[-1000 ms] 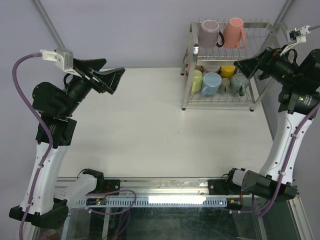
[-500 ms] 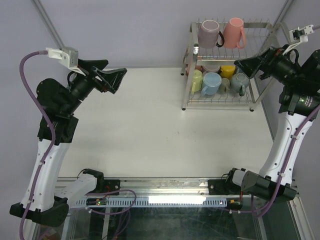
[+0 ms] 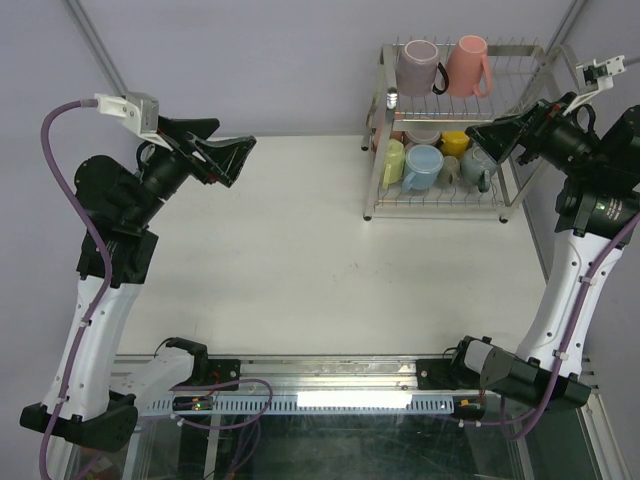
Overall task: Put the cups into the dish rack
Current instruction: Reset both arms
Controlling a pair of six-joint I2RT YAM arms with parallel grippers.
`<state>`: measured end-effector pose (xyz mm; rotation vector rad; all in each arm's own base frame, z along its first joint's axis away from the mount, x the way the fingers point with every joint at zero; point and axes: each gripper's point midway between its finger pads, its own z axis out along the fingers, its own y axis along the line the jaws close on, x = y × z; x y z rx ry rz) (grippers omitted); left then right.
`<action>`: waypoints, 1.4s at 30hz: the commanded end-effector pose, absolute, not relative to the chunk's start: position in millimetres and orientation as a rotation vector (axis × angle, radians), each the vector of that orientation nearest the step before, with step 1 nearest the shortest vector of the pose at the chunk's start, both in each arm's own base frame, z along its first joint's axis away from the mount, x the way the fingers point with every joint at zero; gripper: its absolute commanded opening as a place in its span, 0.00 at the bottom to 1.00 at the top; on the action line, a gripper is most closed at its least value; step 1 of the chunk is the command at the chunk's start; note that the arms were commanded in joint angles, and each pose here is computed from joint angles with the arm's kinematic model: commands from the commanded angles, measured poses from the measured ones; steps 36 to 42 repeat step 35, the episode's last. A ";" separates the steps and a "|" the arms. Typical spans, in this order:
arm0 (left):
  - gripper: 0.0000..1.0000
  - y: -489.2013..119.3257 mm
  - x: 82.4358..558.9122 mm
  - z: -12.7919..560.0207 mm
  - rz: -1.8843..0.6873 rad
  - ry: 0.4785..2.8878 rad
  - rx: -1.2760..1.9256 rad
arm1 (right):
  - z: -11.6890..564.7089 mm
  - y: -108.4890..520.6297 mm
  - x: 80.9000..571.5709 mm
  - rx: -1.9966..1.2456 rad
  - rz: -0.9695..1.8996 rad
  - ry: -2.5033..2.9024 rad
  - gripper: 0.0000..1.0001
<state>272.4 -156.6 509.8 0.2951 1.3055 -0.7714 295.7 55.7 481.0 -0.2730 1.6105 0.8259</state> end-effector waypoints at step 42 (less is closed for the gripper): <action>0.99 -156.1 253.8 546.4 -0.816 1.198 0.303 | 544.3 41.3 296.3 -0.258 0.625 1.460 1.00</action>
